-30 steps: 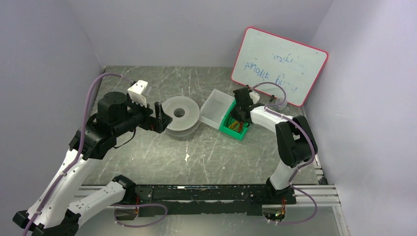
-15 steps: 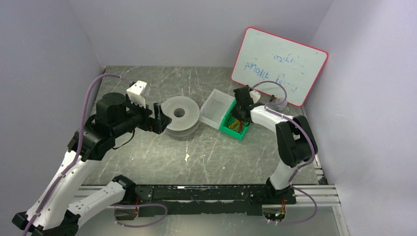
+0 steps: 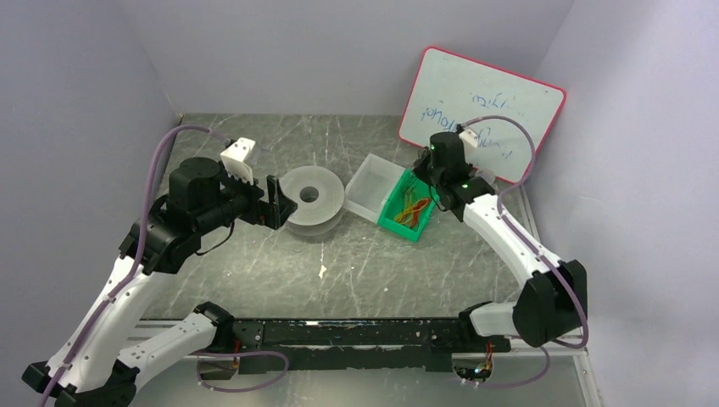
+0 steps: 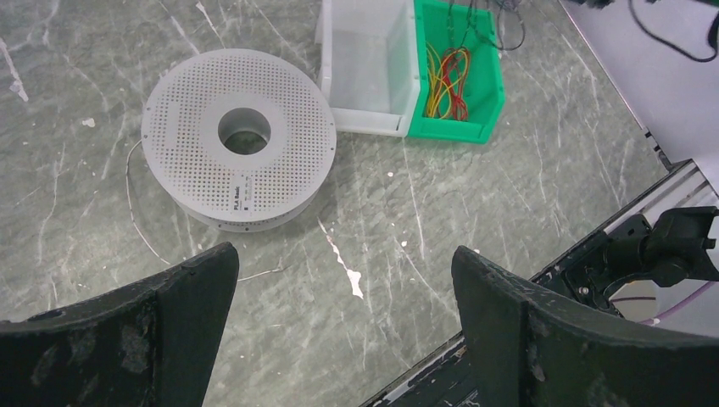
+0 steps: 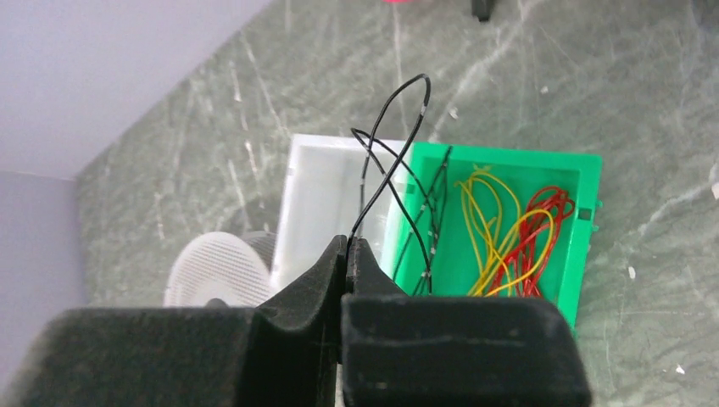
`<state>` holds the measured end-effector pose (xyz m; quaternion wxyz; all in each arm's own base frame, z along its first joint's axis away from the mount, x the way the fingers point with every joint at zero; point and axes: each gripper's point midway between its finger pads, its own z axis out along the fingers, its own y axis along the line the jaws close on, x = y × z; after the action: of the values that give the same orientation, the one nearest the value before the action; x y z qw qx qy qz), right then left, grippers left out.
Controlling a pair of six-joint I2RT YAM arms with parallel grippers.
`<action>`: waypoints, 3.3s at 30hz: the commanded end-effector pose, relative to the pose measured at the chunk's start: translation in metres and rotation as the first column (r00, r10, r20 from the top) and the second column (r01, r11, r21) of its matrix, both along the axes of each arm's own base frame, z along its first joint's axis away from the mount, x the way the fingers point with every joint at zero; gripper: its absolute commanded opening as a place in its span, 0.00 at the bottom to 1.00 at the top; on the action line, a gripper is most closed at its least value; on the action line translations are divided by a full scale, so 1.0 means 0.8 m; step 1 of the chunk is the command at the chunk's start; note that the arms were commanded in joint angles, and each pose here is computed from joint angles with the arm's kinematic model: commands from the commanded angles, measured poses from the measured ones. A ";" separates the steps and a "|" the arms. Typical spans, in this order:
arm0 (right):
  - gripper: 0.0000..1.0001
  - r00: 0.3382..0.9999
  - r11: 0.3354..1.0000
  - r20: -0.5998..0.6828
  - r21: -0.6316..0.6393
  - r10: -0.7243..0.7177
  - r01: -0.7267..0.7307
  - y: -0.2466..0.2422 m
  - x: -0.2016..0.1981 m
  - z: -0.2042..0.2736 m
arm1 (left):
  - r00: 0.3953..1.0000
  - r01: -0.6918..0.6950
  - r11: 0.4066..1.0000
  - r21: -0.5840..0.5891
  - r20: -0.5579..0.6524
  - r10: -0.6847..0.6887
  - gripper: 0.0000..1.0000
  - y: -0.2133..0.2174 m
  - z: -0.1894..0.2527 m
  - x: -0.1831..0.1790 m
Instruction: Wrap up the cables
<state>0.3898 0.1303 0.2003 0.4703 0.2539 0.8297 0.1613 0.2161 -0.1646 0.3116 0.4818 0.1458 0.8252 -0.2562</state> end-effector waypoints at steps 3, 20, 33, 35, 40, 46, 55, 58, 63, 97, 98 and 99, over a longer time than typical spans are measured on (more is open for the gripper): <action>0.00 0.991 1.000 0.135 -0.005 0.015 -0.015 -0.009 -0.006 0.075 | 0.999 -0.002 1.000 -0.031 0.054 0.003 0.99 0.000 0.031 0.001; 0.00 0.820 0.894 0.373 -0.064 0.434 -0.443 0.058 -0.057 0.178 | 0.996 0.091 0.983 -0.157 0.017 -0.090 0.99 -0.034 0.027 -0.007; 0.00 0.518 0.672 0.483 -0.225 0.706 -0.706 0.099 -0.132 0.223 | 0.961 0.271 0.915 -0.298 0.027 -0.276 1.00 -0.085 0.049 -0.013; 0.00 0.468 0.635 0.498 -0.245 0.731 -0.732 0.104 -0.143 0.231 | 0.950 0.306 0.898 -0.315 0.038 -0.310 1.00 -0.093 0.053 -0.015; 0.00 0.323 0.524 0.531 -0.286 0.783 -0.802 0.120 -0.174 0.249 | 0.907 0.412 0.829 -0.379 0.080 -0.414 1.00 -0.113 0.075 -0.028; 0.00 0.194 0.402 0.548 -0.289 0.813 -0.869 0.134 -0.205 0.260 | 0.855 0.501 0.736 -0.455 0.124 -0.504 0.99 -0.133 0.087 -0.036; 0.00 0.141 0.338 0.557 -0.268 0.818 -0.902 0.144 -0.228 0.258 | 0.774 0.592 0.591 -0.549 0.181 -0.607 0.95 -0.172 0.109 -0.044; 0.00 0.151 0.338 0.552 -0.254 0.820 -0.906 0.146 -0.228 0.253 | 0.753 0.606 0.557 -0.569 0.184 -0.632 0.94 -0.185 0.109 -0.052; 0.00 0.161 0.345 0.568 -0.232 0.807 -0.910 0.149 -0.231 0.256 | 0.764 0.588 0.580 -0.563 0.152 -0.627 0.92 -0.207 0.090 -0.049; 0.00 0.426 0.501 0.559 0.020 0.712 -0.865 0.150 -0.211 0.249 | 0.797 0.572 0.544 -0.614 0.258 -0.547 0.55 -0.252 0.088 -0.033; 0.00 0.422 0.498 0.560 0.019 0.713 -0.867 0.150 -0.212 0.250 | 0.796 0.574 0.543 -0.613 0.260 -0.547 0.55 -0.253 0.088 -0.033; 0.00 0.417 0.493 0.561 0.018 0.715 -0.870 0.151 -0.213 0.250 | 0.795 0.574 0.544 -0.612 0.259 -0.549 0.54 -0.253 0.088 -0.032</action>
<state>0.2250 0.2500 0.3944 0.4756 -0.1513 0.6770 0.5408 0.1916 -0.3647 0.3644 0.3861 0.2171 0.6053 -0.6613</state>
